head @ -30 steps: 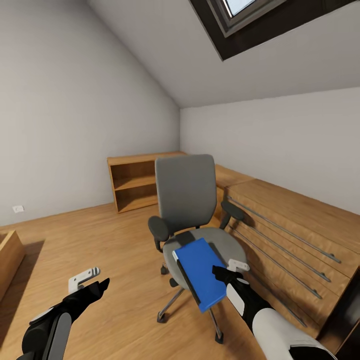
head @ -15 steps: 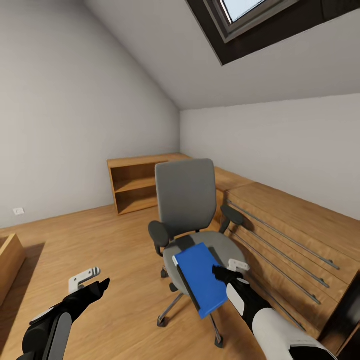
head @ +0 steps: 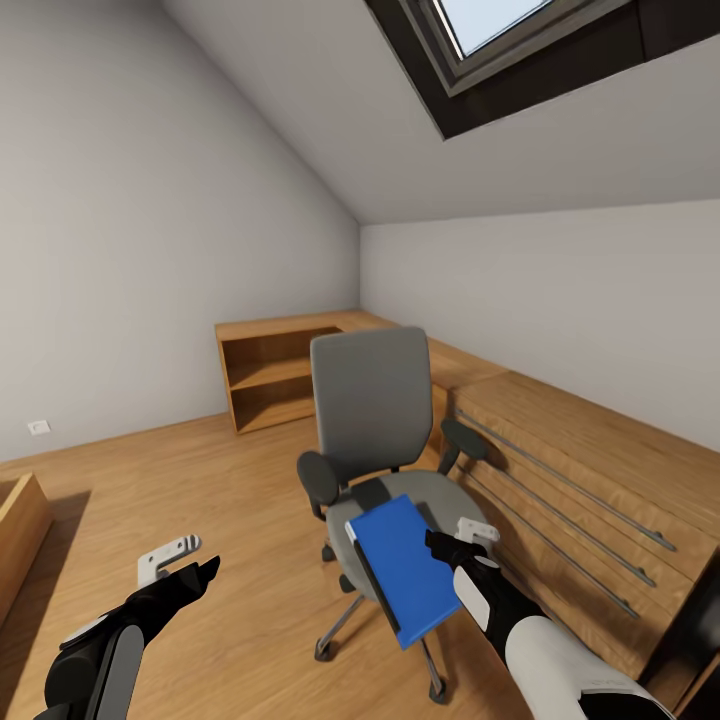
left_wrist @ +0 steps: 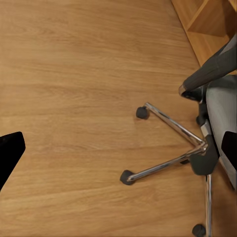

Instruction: In the bedroom, organize the workspace by keeping the computer under the desk, ensuring the monitor is on the desk, placing the keyboard on the desk next to the monitor, placing the mouse on the desk next to the keyboard, moving the folder from the swivel chair onto the desk next to the mouse, stacking the notebook on top of the folder with the pen on top of the notebook, and positioning the swivel chair next to the desk.

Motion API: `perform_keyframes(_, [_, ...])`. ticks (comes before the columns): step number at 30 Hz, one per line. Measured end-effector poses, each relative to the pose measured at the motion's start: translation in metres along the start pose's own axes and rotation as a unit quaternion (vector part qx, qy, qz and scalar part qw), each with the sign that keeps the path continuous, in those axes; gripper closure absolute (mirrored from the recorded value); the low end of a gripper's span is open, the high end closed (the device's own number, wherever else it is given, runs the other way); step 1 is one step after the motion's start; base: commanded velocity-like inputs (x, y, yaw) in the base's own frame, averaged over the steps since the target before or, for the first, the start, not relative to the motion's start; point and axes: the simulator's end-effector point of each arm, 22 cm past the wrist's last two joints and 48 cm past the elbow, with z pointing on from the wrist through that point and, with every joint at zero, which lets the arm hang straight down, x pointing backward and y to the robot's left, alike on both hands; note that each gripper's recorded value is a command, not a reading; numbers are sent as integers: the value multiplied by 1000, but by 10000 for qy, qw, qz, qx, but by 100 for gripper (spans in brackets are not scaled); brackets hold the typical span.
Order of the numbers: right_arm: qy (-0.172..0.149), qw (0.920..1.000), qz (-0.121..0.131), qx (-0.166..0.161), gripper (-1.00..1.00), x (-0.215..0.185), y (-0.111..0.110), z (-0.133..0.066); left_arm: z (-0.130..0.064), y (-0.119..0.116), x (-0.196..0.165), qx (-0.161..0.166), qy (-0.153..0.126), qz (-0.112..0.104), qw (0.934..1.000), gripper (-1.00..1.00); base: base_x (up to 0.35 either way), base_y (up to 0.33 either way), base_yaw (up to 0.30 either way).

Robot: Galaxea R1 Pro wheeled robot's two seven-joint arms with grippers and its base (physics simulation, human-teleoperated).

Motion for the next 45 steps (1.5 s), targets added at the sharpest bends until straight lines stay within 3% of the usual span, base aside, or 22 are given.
perform_keyframes(9, [-69,10000,1,6,-100,-22,3,-8,-8,-6,-14,-2,7,0,10000,-100,0,0,0])
perform_keyframes(13, [-259,9997,23,-18,-100,-46,7,-12,-11,-9,-21,-4,8,2,10000,-100,0,0,0])
perform_keyframes(15, [-513,9987,48,-37,-100,-74,11,-17,-13,-10,-24,-6,12,3,10000,-100,0,0,0])
perform_keyframes(16, [-923,9957,103,-15,-100,-116,15,-25,-14,-10,-25,-10,13,4,10000,-100,0,0,0])
perform_keyframes(18, [-1299,9913,191,46,-100,-155,17,-40,-16,-11,-29,-12,14,4,10000,-100,0,0,0])
perform_keyframes(20, [-1439,9892,249,139,-100,-170,14,-52,-17,-12,-32,-14,15,7,10000,-100,0,0,0])
perform_keyframes(25, [-1426,9885,311,390,-100,-163,-3,-79,-19,-13,-35,-14,15,10,10000,-100,0,0,0])
perform_keyframes(26, [-1400,9887,339,412,-100,-163,-8,-107,-19,-13,-35,-15,13,12,10000,-100,0,0,0])
perform_keyframes(28, [-1534,9867,423,317,-100,-176,-3,-125,-19,-13,-35,-16,12,14,10000,-100,0,0,0])
perform_keyframes(30, [-1474,9876,502,220,-100,-170,4,-136,-19,-13,-35,-17,10,15,10000,-100,0,0,0])
perform_keyframes(45, [-1444,9887,337,-214,-100,-161,47,-148,-19,-12,-36,-28,-4,16,10000,-100,-16,19,0])
